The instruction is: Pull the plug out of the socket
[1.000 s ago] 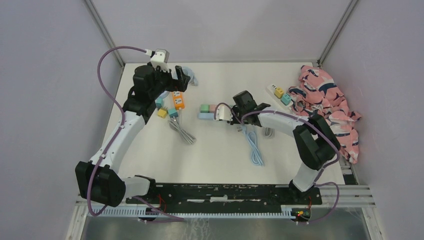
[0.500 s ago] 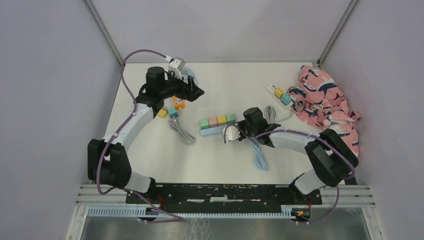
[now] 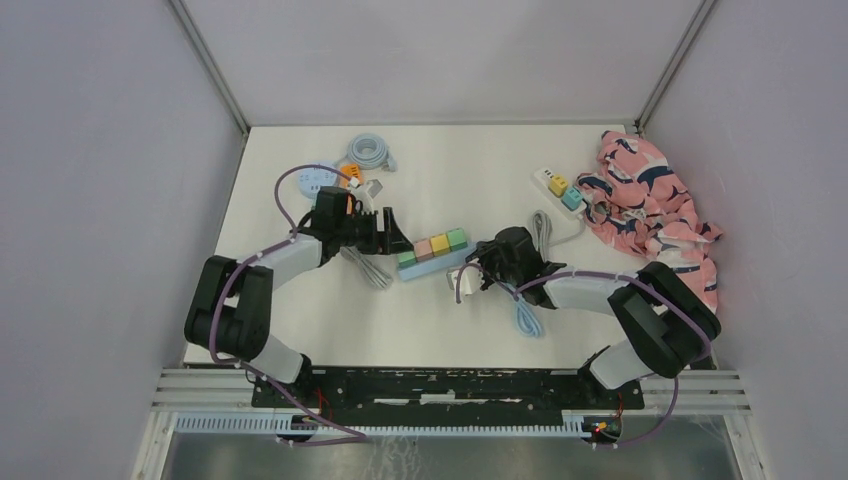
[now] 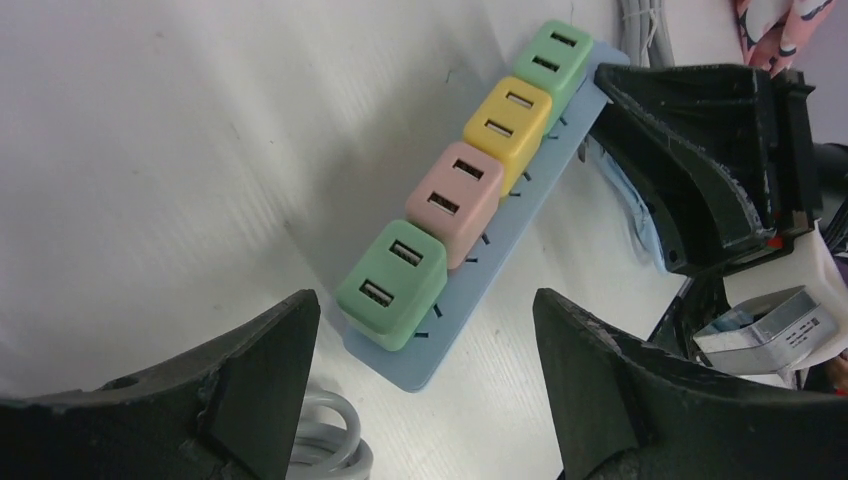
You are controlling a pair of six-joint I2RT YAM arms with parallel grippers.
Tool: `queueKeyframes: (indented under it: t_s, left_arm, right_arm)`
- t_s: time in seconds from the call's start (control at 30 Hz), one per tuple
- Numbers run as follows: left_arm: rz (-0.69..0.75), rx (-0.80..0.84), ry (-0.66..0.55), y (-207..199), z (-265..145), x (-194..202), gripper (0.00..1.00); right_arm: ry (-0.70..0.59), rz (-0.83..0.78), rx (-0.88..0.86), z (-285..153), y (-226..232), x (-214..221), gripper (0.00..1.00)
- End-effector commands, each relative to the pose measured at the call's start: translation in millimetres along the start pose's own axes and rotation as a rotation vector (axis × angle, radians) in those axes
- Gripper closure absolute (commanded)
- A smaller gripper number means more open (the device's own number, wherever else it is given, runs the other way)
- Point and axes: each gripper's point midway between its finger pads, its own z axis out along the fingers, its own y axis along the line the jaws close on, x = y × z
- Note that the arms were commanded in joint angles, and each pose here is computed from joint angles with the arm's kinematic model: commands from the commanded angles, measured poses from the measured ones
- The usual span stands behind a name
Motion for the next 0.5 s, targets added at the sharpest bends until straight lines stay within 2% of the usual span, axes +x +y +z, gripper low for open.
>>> queueKeyframes:
  t_s: [0.0,0.13,0.27,0.4,0.47]
  left_arm:
    - [0.053,0.043,-0.043,-16.8,6.9,-6.5,0.18]
    - [0.06,0.047,-0.017,-11.1,15.5,-1.1,0.23]
    - [0.037,0.116,0.021,-18.9,25.4,5.6,0.36]
    - [0.041,0.123,0.052,-20.3,32.0,13.7,0.38]
    - [0.044,0.126,0.058,-21.0,33.3,15.4,0.45]
  right_arm:
    - [-0.024,-0.033,-0.018,3.3,9.5,-4.3,1.0]
    - [-0.025,-0.037,-0.009,3.4,8.8,-4.5,1.0]
    - [-0.026,-0.037,-0.001,3.3,8.2,-4.5,1.0]
    - [-0.031,-0.028,0.026,2.2,2.4,-5.8,1.0]
    - [-0.032,-0.019,0.029,2.0,0.9,-6.3,1.0]
